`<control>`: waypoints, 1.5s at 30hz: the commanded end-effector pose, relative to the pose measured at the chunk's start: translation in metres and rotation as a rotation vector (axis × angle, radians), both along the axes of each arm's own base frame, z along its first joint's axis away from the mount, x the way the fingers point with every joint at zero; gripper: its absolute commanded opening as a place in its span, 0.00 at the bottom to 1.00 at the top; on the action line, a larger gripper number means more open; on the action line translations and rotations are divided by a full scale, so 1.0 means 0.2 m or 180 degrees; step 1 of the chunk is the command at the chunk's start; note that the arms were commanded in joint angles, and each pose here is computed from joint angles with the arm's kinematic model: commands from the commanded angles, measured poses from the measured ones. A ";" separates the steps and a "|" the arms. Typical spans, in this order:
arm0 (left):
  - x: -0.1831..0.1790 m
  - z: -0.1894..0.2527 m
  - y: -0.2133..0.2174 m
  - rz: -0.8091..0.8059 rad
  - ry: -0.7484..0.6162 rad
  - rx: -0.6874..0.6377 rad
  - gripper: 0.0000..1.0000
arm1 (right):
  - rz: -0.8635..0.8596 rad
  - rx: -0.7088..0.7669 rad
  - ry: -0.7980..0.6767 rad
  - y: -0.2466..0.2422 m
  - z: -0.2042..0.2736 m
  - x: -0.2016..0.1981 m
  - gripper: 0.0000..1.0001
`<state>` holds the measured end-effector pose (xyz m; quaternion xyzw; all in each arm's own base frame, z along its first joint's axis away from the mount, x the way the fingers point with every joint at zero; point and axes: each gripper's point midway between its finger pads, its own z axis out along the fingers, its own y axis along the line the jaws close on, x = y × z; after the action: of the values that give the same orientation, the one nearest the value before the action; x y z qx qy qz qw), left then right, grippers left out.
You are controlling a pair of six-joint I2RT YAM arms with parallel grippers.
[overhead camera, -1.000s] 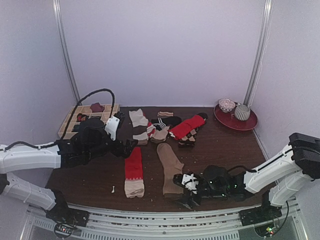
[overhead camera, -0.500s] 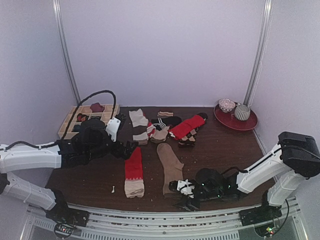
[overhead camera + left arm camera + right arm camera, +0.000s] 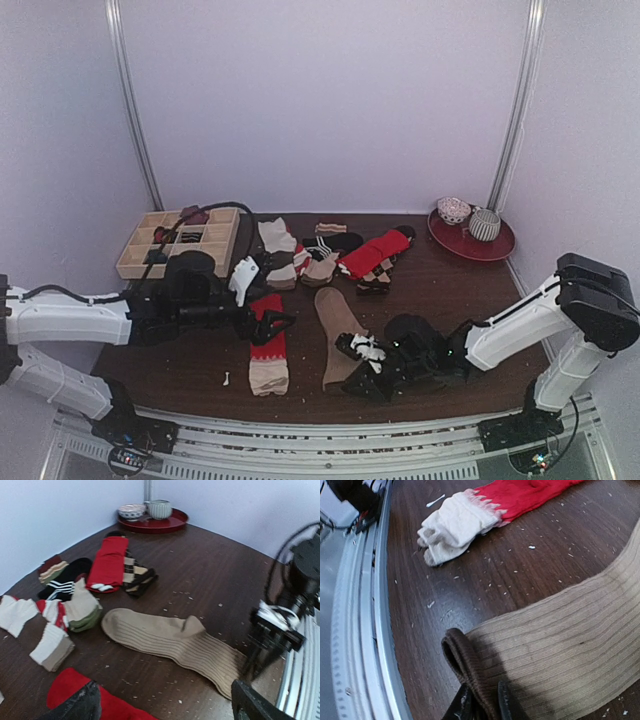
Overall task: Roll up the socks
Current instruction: Roll the sock at the center of the board.
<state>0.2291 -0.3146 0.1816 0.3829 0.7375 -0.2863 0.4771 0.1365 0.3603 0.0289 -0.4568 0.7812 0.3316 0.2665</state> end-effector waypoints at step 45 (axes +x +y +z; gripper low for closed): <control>-0.31 -0.71 -0.57 -0.1249 0.0918 0.0288 0.42 | -0.1051 -0.0052 0.2390 -0.15 -0.21 0.14 0.06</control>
<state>0.1693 -0.4193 0.0386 0.4955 0.7235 -0.3835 0.2896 0.1772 0.3529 0.0209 -0.2055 0.8580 0.4684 0.0471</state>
